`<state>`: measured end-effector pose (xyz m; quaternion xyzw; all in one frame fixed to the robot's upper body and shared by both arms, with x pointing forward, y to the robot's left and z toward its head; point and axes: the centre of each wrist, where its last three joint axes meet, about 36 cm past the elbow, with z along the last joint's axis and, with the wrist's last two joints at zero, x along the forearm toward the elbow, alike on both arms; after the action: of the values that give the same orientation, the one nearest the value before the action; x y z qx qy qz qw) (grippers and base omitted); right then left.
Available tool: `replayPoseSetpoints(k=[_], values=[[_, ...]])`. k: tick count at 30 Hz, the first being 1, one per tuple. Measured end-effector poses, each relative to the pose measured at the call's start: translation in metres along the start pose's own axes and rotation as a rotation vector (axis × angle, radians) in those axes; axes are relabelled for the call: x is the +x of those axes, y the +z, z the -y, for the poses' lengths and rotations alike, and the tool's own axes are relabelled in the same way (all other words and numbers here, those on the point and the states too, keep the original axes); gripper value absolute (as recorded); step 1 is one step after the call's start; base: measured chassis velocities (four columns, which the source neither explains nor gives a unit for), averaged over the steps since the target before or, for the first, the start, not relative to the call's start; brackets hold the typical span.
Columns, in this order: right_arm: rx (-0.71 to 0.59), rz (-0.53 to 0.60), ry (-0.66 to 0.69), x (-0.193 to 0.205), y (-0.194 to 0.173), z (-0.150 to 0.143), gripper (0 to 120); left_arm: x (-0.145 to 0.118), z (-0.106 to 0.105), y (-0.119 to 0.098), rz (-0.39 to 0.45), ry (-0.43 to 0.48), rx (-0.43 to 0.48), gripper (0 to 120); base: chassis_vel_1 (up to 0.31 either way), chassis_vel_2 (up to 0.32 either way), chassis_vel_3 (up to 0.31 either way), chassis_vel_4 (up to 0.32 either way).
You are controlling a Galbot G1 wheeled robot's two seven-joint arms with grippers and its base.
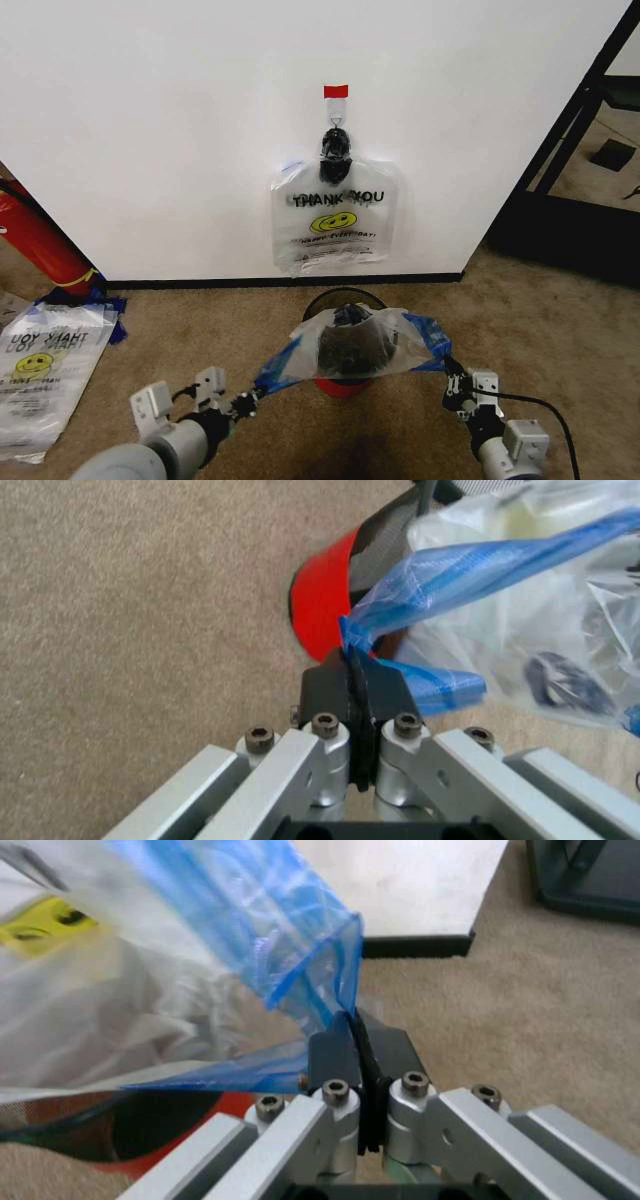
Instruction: Pick up the garbage bag from the wall and place it over the trash bin.
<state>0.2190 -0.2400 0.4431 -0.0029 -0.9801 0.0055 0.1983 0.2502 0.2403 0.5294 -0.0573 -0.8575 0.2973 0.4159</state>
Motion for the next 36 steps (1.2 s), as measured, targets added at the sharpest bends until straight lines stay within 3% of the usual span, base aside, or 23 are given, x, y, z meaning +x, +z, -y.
replayPoseSetpoints(k=[9,15,19,24,36], values=[[0.003,-0.117,0.052,-0.016,0.012,0.008,0,-0.005,0.004,0.015,-0.061,0.008,0.019,0,0.0,0.0,0.0,0.0],[-0.021,-0.16,0.024,-0.044,0.012,-0.001,0,-0.022,0.034,0.021,-0.04,0.108,-0.021,0,0.0,0.0,0.0,0.0],[-0.026,-0.175,0.011,-0.056,0.009,-0.004,0,-0.039,0.037,0.022,-0.041,0.111,-0.039,0,0.0,0.0,0.0,0.0],[-0.049,-0.222,0.009,-0.076,0.013,0.0,0,-0.065,0.027,0.028,-0.065,0.062,-0.076,0,0.0,0.0,0.0,0.0],[-0.082,-0.191,0.006,-0.114,0.017,-0.001,0,-0.11,0.01,0.036,-0.012,-0.01,-0.064,0,0.0,0.0,0.0,0.0]])
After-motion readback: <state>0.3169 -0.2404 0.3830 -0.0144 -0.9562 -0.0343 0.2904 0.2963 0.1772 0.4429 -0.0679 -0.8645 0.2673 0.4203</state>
